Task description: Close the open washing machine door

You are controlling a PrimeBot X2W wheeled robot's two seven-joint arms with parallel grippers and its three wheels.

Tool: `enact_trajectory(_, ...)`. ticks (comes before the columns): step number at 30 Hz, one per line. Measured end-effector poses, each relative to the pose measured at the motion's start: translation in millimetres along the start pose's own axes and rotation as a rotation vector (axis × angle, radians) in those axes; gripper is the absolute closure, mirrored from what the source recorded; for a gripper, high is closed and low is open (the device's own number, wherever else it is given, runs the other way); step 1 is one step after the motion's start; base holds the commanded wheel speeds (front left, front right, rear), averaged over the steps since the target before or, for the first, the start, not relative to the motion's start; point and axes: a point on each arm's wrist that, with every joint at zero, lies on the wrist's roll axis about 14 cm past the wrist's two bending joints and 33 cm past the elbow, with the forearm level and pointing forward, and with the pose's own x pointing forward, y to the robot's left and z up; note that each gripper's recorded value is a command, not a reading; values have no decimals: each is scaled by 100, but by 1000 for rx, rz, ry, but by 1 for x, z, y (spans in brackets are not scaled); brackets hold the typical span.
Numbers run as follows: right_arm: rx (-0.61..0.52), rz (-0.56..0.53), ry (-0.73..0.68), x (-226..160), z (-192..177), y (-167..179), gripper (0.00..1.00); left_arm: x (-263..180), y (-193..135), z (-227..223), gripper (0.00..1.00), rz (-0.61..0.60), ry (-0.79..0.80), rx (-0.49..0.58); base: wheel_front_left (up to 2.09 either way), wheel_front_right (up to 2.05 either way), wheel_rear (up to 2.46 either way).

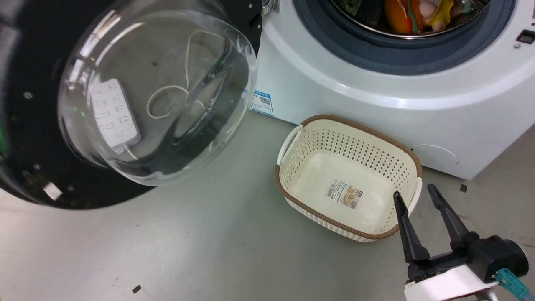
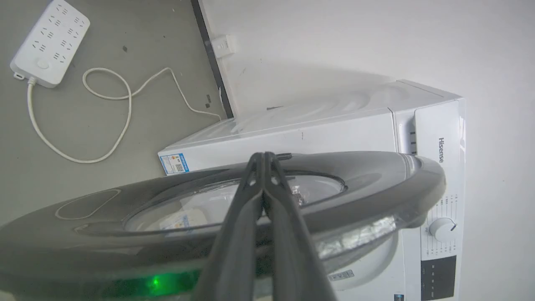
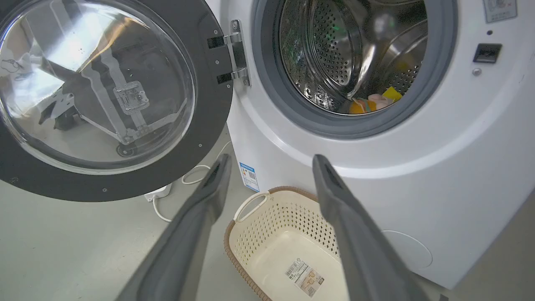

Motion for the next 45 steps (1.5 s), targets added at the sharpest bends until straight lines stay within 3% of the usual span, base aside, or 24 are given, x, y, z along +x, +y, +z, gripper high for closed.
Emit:
enact_trajectory(15, -36, -90, -93, -10, 39, -16, 0, -52, -23, -107, 100, -187, 446, -21, 0, 0, 0)
enact_trajectory(23, -50, -142, -138, -23, 59, -26, 0, -71, -36, -177, 100, -281, 608, -47, 0, 0, 0)
enact_trajectory(32, -61, -270, -157, -55, 69, -60, 0, -83, -44, -265, 100, -350, 790, -164, 0, 0, 0)
enact_trajectory(45, -124, -484, -167, -115, 81, -111, 0, -78, -82, -393, 100, -450, 922, -216, 0, 0, 0)
